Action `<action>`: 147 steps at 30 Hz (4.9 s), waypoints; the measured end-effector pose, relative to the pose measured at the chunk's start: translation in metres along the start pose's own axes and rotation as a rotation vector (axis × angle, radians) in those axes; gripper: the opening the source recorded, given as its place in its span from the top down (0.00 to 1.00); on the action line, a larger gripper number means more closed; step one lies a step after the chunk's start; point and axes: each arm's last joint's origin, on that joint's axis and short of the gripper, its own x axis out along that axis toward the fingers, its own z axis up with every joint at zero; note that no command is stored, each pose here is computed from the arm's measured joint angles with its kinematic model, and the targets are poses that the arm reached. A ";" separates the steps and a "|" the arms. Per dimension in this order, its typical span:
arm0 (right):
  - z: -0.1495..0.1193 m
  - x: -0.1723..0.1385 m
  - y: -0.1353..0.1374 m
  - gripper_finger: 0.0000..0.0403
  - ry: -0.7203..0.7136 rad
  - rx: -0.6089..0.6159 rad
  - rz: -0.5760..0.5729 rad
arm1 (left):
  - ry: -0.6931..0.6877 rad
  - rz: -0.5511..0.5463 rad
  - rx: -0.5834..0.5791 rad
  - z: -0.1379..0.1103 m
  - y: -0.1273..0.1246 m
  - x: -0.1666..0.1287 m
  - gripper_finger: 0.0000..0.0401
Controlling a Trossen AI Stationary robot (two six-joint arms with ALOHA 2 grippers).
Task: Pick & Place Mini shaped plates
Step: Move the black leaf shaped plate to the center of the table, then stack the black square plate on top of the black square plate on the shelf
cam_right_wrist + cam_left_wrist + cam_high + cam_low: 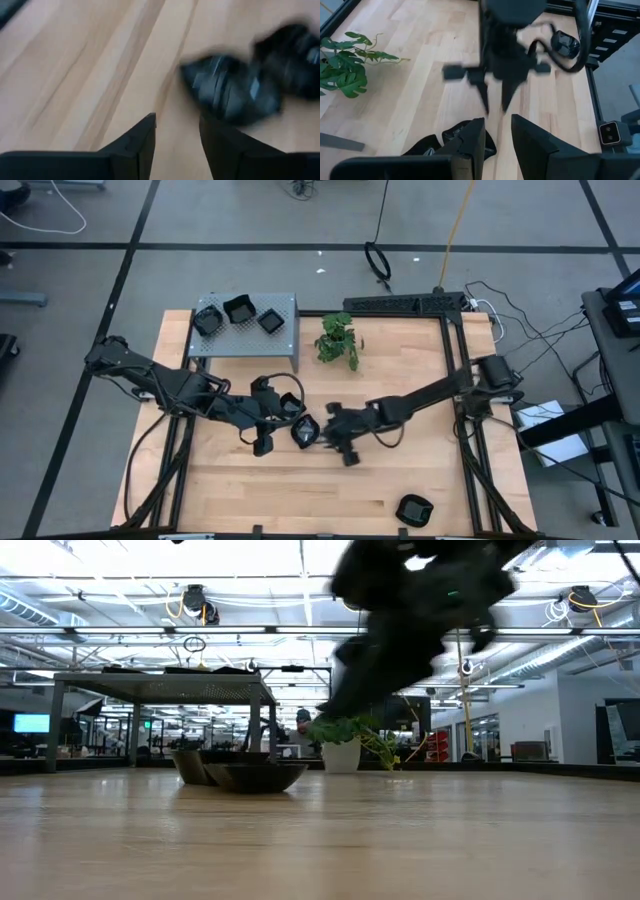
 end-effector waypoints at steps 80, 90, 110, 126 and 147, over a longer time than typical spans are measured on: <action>-0.099 -0.045 0.034 1.00 0.101 0.265 0.338 | -0.005 -0.001 -0.051 0.000 0.000 0.000 0.76; -0.074 -0.053 -0.061 1.00 -0.040 0.443 -0.150 | -0.005 0.000 -0.051 0.000 0.000 0.000 0.76; -0.035 0.018 -0.108 1.00 -0.129 0.439 -0.287 | -0.002 -0.002 -0.048 0.000 0.000 0.000 0.76; -0.019 0.035 -0.105 0.86 -0.144 0.378 -0.218 | -0.001 -0.002 -0.047 0.000 0.000 0.000 0.76; -0.005 -0.061 -0.076 0.65 -0.064 0.174 -0.211 | 0.062 -0.027 -0.060 -0.005 0.000 0.000 0.76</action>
